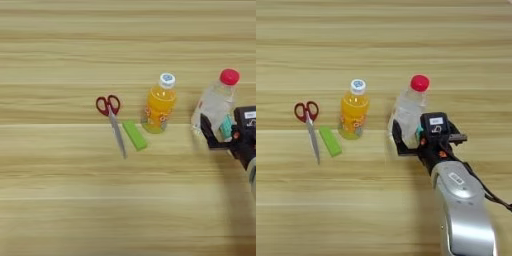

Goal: Move the objects on the table

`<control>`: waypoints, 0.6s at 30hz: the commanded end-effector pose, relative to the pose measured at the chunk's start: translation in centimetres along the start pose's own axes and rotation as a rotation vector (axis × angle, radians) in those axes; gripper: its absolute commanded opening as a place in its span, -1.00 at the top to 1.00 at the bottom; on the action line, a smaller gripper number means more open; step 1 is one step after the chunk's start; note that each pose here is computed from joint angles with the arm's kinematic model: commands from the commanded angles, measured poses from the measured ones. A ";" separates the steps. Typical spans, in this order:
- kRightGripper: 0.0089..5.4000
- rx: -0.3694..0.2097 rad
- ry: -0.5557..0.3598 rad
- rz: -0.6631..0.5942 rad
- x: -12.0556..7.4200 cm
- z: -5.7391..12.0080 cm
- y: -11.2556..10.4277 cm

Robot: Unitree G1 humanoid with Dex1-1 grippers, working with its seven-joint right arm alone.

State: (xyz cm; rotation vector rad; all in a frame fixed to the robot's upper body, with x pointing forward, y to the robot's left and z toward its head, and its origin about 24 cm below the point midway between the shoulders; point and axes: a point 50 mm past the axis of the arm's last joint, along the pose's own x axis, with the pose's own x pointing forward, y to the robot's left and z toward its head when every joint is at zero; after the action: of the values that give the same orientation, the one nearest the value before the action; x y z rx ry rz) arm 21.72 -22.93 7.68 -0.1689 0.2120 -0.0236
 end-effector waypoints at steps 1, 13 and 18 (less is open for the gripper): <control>-0.99 -0.001 -0.130 -0.023 0.8 2.3 -0.5; -0.99 0.021 -0.146 0.012 2.2 2.8 0.0; -0.99 0.023 -0.143 0.027 2.4 2.6 0.4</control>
State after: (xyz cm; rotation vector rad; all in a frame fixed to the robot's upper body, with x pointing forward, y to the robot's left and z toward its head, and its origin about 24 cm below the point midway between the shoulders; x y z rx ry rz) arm 23.53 -22.57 7.15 -0.1146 0.2045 0.0001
